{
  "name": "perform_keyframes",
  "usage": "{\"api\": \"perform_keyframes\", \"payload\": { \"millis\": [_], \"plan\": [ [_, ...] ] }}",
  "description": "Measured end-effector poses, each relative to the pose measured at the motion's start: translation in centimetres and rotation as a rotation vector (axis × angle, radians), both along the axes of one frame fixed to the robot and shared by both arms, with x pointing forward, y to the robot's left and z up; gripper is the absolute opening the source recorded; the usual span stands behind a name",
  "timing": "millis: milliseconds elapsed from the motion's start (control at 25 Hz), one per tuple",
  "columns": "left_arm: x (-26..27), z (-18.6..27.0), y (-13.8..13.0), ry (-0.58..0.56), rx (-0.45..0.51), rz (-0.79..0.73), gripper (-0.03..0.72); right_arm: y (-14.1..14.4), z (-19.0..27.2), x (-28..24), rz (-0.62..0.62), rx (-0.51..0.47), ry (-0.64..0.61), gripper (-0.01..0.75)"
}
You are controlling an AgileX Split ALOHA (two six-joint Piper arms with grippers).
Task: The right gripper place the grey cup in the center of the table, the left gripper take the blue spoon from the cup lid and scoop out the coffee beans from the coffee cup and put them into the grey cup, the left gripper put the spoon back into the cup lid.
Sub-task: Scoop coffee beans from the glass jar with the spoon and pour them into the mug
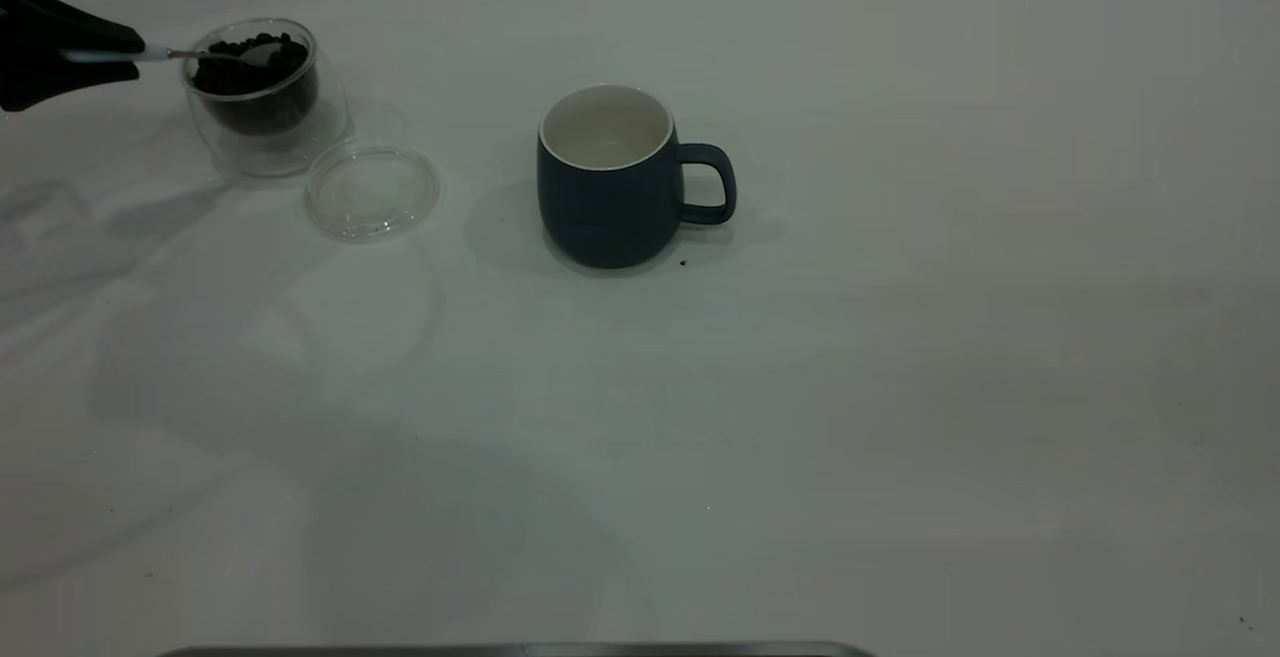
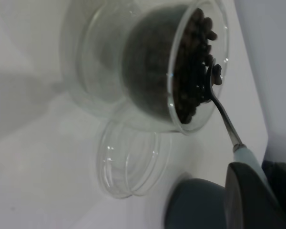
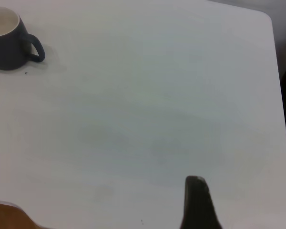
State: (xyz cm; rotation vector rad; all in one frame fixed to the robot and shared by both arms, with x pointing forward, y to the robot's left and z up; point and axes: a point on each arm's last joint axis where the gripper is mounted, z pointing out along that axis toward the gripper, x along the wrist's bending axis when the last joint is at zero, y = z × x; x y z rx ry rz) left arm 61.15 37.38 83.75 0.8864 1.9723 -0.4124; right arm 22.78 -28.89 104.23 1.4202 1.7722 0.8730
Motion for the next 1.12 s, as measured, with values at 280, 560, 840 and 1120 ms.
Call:
{"api": "perform_keyframes", "payload": {
  "millis": [280,560,840,1120],
  "plan": [
    [0.0,0.0,0.0,0.0,-0.003,-0.002,0.122,0.0,0.0,0.0,0.0,0.0,0.0,0.459],
    [-0.2,0.2,0.5,-0.03,-0.008,-0.017,0.122,0.0,0.0,0.0,0.0,0.0,0.0,0.459],
    [-1.1,1.2,2.7,-0.123,-0.083,-0.028,0.122,0.0,0.0,0.0,0.0,0.0,0.0,0.459],
    [-1.6,1.7,2.7,-0.169,-0.126,-0.09,0.122,0.0,0.0,0.0,0.0,0.0,0.0,0.459]
  ]
}}
